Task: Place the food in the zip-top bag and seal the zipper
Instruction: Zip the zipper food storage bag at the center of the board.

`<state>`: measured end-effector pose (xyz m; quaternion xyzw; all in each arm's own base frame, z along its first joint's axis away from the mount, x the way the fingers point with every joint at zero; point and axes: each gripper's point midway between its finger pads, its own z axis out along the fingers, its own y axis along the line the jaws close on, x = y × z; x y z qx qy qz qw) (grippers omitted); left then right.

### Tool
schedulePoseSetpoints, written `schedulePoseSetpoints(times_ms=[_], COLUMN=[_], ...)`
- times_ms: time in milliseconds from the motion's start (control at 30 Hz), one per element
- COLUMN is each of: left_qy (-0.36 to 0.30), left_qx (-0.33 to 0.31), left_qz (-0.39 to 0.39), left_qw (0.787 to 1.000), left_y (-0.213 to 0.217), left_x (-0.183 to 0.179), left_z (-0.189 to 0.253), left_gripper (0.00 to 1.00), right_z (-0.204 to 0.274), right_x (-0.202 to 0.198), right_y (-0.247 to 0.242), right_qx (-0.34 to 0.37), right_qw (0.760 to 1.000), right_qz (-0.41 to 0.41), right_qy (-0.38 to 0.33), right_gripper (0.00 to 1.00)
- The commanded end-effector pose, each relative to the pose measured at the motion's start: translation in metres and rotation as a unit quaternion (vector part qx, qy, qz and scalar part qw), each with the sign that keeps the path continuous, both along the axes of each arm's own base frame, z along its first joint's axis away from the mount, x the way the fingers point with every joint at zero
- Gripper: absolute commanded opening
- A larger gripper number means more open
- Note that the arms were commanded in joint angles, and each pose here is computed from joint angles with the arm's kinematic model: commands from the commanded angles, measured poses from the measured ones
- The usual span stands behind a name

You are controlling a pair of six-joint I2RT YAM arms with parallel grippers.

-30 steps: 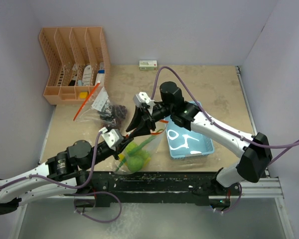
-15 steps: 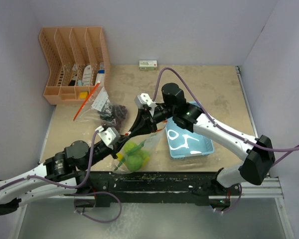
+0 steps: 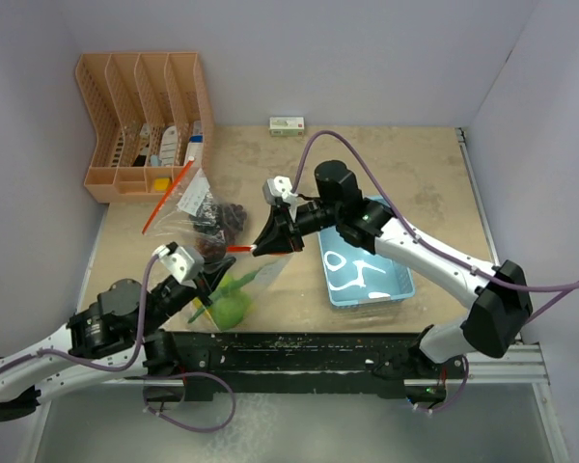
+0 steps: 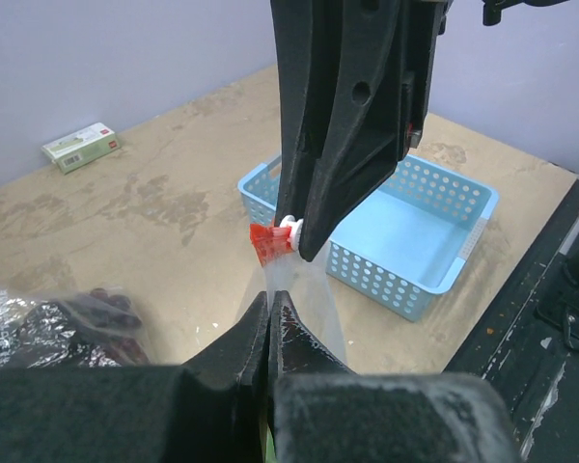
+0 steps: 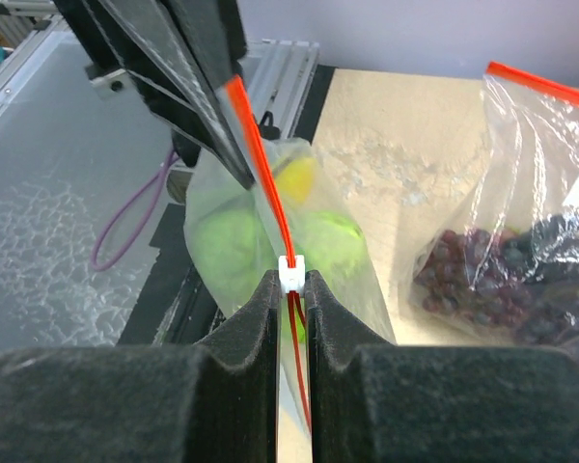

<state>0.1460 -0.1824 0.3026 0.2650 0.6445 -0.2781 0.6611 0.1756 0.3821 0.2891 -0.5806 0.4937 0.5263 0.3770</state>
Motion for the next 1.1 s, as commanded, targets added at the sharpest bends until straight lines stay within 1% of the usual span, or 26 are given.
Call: schedulePoseSetpoints(times_ms=[0,167,367,500,733,867,900,933,1000,1067], left_qy=[-0.029,-0.038,-0.045,-0.053,-0.053,-0.054,-0.055,-0.056,-0.056,-0.057], left_qx=[-0.067,-0.1,-0.127,-0.128,-0.134,-0.148,-0.147,-0.145,-0.137,-0.125], left_qz=[0.02,0.058,0.15,0.197,0.231,0.227,0.224,0.221,0.215,0.204], left_qw=[0.997,0.993,0.979,0.971,0.962,0.961,0.962,0.963,0.965,0.969], left_y=[0.019,0.043,0.082,0.102,0.127,0.13,0.127,0.122,0.11,0.093], left_x=[0.0,0.004,0.018,0.024,0.023,0.021,0.021,0.022,0.025,0.029], left_z=[0.045,0.06,0.078,0.09,0.101,0.1,0.1,0.099,0.1,0.104], left_gripper=[0.0,0.0,0.0,0.0,0.0,0.0,0.0,0.0,0.0,0.0], right_z=[-0.019,-0.031,-0.041,-0.047,-0.054,-0.06,-0.061,-0.061,-0.059,-0.054], right_x=[0.027,0.043,0.061,0.068,0.081,0.094,0.098,0.103,0.111,0.12], right_y=[-0.009,-0.02,-0.036,-0.046,-0.059,-0.06,-0.061,-0.061,-0.063,-0.067], right_qx=[-0.027,-0.036,-0.042,-0.044,-0.051,-0.061,-0.063,-0.065,-0.067,-0.065], right_qw=[0.999,0.997,0.993,0.991,0.986,0.981,0.979,0.976,0.97,0.961], right_qz=[-0.046,-0.069,-0.107,-0.122,-0.153,-0.178,-0.19,-0.201,-0.227,-0.263], right_qy=[0.011,0.024,0.035,0.039,0.038,0.046,0.048,0.05,0.051,0.055], right_gripper=[0.05,0.04,0.03,0.03,0.02,0.01,0.04,0.11,0.32,0.57])
